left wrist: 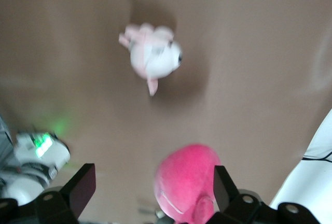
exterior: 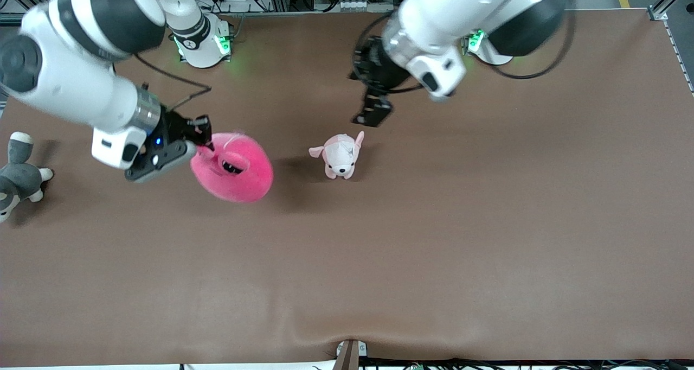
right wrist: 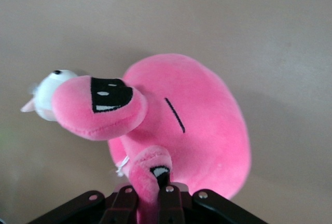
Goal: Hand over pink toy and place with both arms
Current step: 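Lower the plush with the right gripper while the left gripper withdraws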
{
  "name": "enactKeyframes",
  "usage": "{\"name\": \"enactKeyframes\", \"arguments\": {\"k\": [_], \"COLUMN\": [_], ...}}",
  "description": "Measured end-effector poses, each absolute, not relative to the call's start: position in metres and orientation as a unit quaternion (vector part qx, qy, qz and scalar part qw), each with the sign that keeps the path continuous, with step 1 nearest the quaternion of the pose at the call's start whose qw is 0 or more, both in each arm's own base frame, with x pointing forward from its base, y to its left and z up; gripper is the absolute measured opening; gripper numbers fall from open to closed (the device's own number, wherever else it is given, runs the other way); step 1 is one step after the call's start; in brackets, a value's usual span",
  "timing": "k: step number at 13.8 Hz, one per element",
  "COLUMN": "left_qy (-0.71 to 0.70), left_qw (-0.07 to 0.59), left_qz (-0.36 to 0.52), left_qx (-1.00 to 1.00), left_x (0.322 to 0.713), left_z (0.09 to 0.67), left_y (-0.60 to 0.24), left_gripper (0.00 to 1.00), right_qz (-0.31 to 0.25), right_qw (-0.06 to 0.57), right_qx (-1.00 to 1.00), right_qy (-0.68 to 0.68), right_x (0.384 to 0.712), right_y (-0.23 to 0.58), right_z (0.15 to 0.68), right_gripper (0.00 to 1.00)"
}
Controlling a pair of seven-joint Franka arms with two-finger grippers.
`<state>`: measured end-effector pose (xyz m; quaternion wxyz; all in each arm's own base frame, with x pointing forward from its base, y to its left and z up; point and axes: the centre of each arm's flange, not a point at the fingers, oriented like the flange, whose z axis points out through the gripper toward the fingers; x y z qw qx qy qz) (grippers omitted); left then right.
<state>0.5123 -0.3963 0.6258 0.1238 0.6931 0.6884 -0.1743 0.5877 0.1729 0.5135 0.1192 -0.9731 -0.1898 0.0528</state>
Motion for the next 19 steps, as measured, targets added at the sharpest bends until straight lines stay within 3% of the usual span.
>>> {"name": "enactKeyframes", "arguments": {"k": [9,19], "left_qy": [0.457,0.268], "left_qw": [0.073,-0.054], "left_qz": [-0.111,-0.041], "left_qx": [0.879,0.961], "left_x": [0.554,0.567], "left_z": [0.642,0.63], "left_y": [-0.213,-0.139], "left_gripper": [1.0,1.0], "right_qz": [0.075,0.091], "right_qw": [0.137,0.183], "right_qx": [-0.961,-0.929], "right_qy": [-0.228,-0.308], "right_x": [0.623,0.623], "right_y": [0.034,-0.092], "right_z": [0.442,0.35], "right_gripper": [0.12,0.12]}}
